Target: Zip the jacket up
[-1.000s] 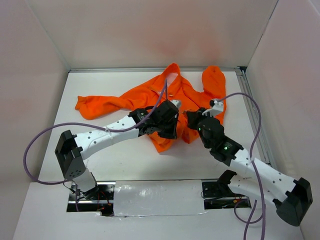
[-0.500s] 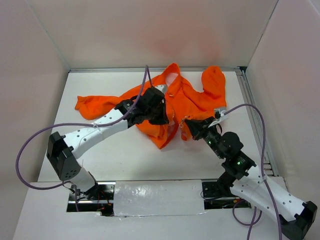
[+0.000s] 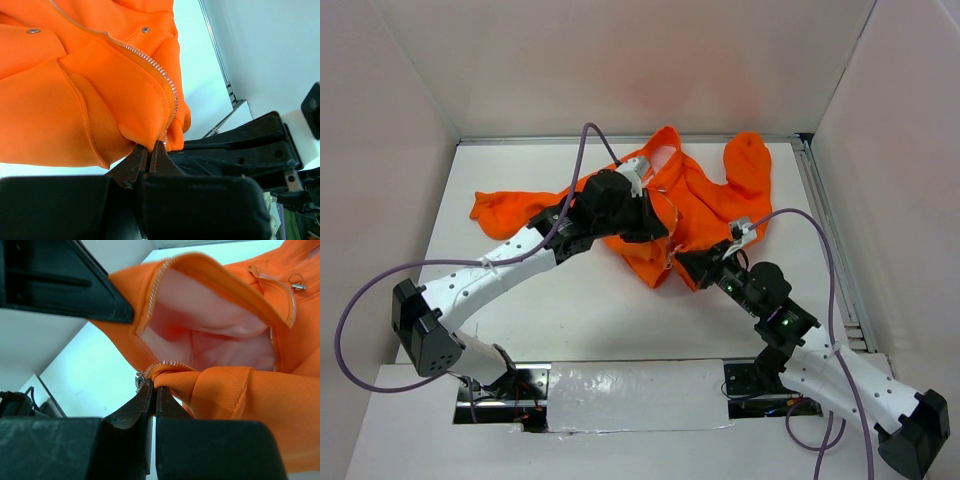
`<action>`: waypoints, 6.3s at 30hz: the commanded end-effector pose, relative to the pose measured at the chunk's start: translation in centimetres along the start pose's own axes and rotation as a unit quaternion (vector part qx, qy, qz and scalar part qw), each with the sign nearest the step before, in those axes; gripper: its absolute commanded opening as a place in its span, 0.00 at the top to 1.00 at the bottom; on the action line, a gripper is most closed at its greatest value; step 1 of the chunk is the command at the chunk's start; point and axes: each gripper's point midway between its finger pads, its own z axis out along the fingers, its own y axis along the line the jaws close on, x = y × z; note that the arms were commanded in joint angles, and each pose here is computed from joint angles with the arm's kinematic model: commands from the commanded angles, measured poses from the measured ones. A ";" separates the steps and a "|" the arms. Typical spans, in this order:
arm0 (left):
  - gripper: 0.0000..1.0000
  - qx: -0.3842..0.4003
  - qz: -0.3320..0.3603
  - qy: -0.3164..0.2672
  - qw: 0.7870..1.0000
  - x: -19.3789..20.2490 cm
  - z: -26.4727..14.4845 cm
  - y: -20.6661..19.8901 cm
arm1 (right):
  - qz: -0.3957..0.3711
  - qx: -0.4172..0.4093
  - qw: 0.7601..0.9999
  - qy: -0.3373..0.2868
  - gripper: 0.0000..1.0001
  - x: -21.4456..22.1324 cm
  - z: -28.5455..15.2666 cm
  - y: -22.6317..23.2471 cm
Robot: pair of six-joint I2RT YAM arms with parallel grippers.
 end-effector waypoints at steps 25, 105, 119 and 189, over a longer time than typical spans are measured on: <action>1.00 0.073 -0.017 -0.005 0.997 0.3 -1.0 -2.2 | 0.012 -0.015 0.996 -0.090 1.00 -4.4 0.0 0.8; 1.00 0.127 0.118 0.086 0.981 8.0 -0.6 -1.4 | -0.012 -0.022 0.998 -0.051 1.00 -5.9 1.7 1.1; 1.00 0.003 0.082 0.154 0.985 14.0 -0.9 6.0 | 0.008 0.015 0.997 -0.076 1.00 -9.7 0.5 -0.9; 1.00 0.038 -0.079 0.071 0.994 3.1 -0.3 1.4 | 0.171 -0.033 0.984 0.045 0.93 0.8 2.8 3.3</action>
